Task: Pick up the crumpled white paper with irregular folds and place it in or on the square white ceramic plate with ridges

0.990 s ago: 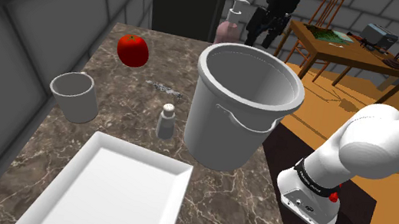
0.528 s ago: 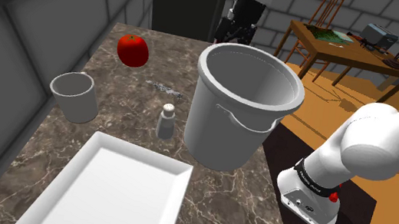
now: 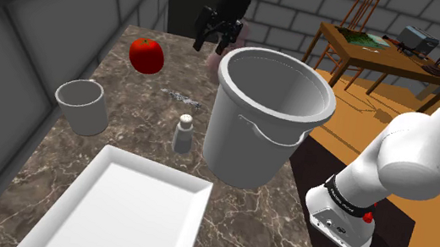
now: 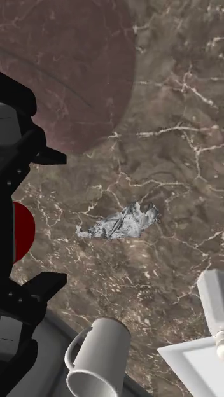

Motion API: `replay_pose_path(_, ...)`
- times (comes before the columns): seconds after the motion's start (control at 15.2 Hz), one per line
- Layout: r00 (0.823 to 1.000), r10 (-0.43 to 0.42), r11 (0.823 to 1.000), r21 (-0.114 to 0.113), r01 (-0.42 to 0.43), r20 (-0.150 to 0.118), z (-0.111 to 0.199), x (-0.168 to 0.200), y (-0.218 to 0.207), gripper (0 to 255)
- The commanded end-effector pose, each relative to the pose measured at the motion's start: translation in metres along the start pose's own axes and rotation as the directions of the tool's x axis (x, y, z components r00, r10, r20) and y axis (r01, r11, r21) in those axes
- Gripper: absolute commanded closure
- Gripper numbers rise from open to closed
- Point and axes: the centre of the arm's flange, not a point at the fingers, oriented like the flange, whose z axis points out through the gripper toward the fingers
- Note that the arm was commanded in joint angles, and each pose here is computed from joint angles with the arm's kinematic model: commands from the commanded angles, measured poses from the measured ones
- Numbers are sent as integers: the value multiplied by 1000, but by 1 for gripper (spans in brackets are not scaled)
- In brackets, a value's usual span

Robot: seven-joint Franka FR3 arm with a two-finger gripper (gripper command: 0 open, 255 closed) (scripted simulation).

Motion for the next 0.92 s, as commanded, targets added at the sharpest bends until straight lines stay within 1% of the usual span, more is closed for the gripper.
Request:
replay_pose_path(0.0, 993, 19, 1000, 13, -21, 113, 50, 8, 6, 0)
replay_pose_path(0.4, 991, -1, 996, 89, -11, 136, 100, 56, -25, 0)
replay_pose_path(0.86, 991, -1, 996, 89, -11, 136, 137, 51, -28, 0)
